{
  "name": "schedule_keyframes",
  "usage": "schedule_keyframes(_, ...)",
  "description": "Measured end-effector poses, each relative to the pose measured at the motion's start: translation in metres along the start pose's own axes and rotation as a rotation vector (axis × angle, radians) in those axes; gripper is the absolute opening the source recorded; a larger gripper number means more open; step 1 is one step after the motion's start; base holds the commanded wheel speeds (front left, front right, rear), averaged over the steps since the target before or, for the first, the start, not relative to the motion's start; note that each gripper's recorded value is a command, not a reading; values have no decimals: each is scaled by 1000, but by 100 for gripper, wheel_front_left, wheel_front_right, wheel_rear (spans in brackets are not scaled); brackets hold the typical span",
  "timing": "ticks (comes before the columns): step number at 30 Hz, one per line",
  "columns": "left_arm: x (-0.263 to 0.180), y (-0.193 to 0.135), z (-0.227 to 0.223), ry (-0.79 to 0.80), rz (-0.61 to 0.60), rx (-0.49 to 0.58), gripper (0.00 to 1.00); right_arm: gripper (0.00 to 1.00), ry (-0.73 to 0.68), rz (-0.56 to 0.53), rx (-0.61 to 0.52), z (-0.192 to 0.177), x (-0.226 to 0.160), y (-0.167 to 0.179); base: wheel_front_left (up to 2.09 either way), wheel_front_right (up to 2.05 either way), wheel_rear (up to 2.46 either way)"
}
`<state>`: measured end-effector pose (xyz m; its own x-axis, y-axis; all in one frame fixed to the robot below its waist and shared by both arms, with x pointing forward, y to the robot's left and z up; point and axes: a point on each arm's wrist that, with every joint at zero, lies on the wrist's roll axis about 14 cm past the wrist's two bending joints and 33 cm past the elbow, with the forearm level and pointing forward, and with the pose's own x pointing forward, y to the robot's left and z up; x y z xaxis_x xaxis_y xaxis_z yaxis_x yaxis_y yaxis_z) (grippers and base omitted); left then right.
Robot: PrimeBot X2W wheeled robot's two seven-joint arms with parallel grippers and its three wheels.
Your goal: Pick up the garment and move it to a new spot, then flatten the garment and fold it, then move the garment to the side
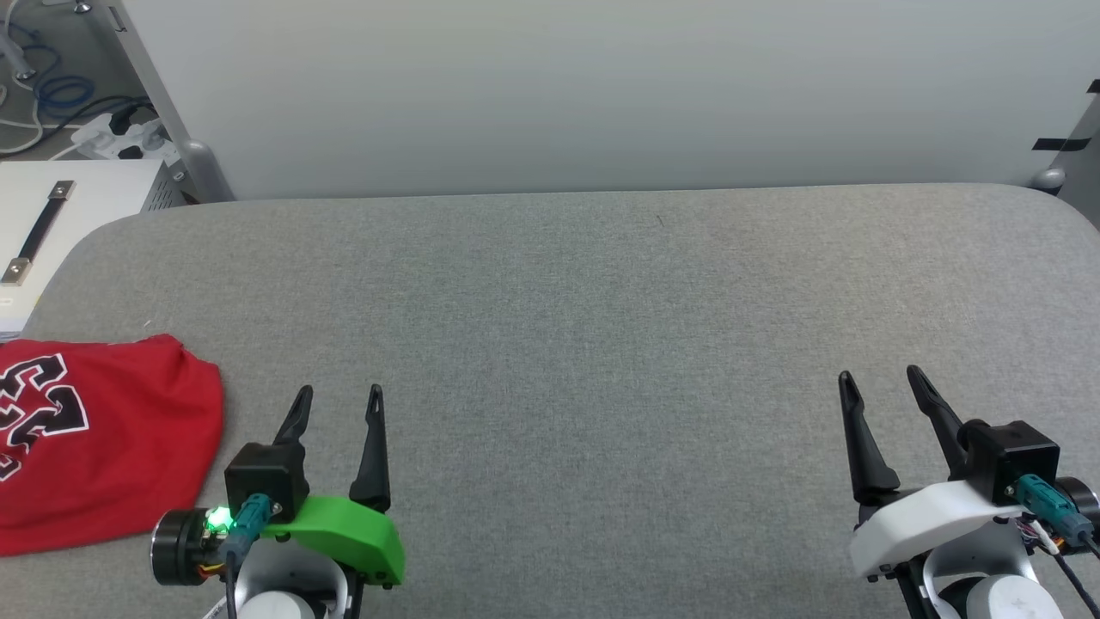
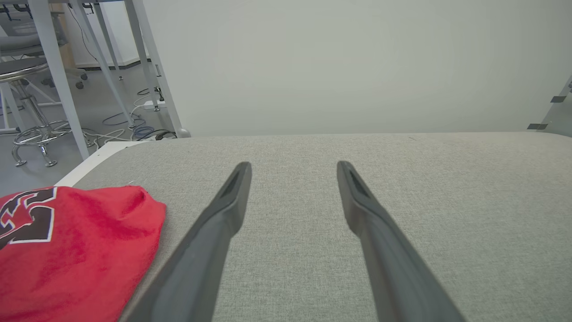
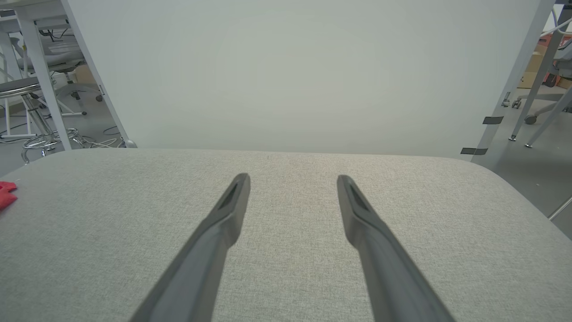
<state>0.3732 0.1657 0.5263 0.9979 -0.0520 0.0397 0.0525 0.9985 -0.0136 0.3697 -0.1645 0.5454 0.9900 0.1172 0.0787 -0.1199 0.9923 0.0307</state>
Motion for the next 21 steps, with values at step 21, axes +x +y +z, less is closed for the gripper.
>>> schedule_keyframes(21, -2, 15, 1, -26, 42, -27, 100, 100, -51, 40, 17, 13, 11, 12, 0, 0, 0)
